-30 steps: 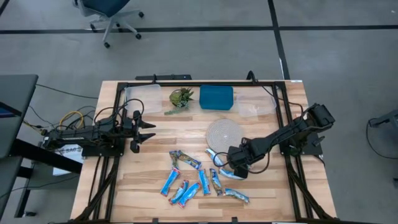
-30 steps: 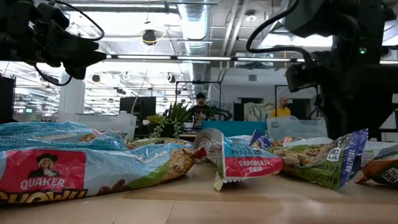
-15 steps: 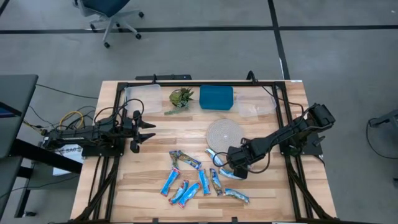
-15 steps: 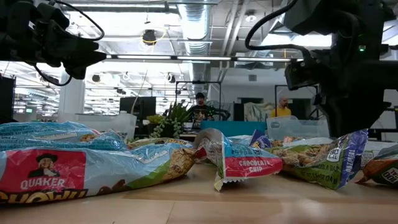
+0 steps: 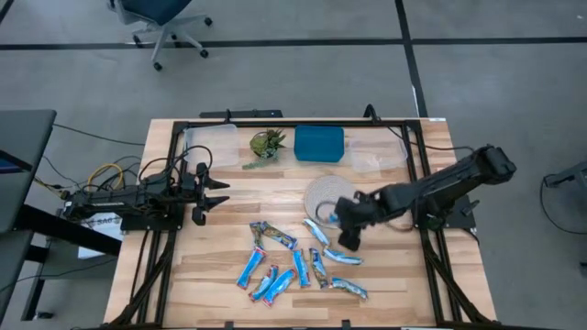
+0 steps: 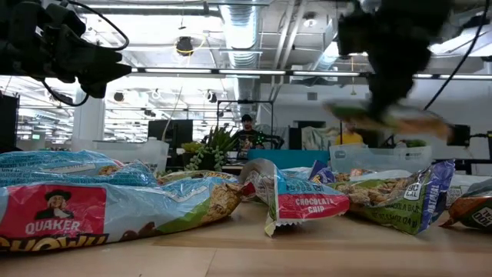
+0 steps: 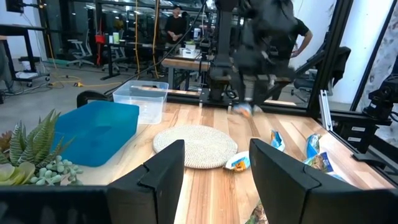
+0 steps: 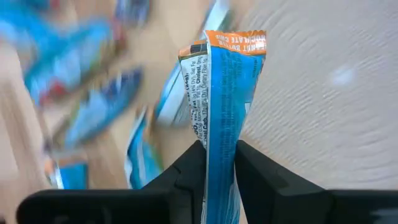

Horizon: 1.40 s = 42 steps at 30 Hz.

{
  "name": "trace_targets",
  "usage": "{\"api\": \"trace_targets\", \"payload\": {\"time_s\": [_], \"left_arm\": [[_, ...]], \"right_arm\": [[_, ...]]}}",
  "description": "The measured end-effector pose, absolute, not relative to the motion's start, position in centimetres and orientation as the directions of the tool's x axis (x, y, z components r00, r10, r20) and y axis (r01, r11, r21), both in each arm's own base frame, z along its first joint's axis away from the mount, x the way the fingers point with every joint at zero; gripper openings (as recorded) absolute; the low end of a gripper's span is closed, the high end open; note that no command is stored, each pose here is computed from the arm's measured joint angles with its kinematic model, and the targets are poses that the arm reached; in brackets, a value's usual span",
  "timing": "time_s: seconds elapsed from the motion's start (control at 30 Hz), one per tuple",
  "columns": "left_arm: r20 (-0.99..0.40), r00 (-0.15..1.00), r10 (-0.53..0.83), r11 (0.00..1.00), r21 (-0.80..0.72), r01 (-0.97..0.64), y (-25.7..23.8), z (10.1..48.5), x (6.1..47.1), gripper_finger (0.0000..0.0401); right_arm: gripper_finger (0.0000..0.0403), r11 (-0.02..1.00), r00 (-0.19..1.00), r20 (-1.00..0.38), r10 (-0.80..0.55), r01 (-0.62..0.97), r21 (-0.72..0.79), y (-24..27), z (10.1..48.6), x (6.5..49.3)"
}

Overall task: Pick and place Granola Bars by type
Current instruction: Put the yellow granola bar into the right transparent bin

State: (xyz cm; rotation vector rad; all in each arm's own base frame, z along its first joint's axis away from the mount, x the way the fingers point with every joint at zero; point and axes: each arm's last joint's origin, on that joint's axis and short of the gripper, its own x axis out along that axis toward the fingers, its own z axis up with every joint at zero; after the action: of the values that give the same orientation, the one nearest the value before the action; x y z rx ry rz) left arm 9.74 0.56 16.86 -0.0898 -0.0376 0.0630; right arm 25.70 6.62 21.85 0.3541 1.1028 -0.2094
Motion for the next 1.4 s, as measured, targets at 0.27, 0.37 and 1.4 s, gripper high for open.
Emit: {"api": "trace_targets", "payload": {"time_s": [0.27, 0.37, 1.4], "left_arm": [[0.035, 0.997, 0.065, 0.994, -0.091, -0.061, 0.6, 16.9, 9.7, 0.0174], [0.035, 0.997, 0.064, 0.994, -0.091, -0.061, 0.6, 16.9, 9.7, 0.0174], [0.035, 0.997, 0.065, 0.994, -0.091, -0.061, 0.6, 16.9, 9.7, 0.0174]], "right_arm": [[0.0071, 0.803, 0.486, -0.817, -0.311, 0.594, 0.048, -0.3, 26.7, 25.1], [0.0071, 0.736, 0.463, -0.788, -0.405, 0.676, 0.019, -2.9, 27.9, 24.9], [0.0071, 0.352, 0.043, -0.926, -0.375, 0.931, -0.099, -16.9, 22.4, 22.7]]}}
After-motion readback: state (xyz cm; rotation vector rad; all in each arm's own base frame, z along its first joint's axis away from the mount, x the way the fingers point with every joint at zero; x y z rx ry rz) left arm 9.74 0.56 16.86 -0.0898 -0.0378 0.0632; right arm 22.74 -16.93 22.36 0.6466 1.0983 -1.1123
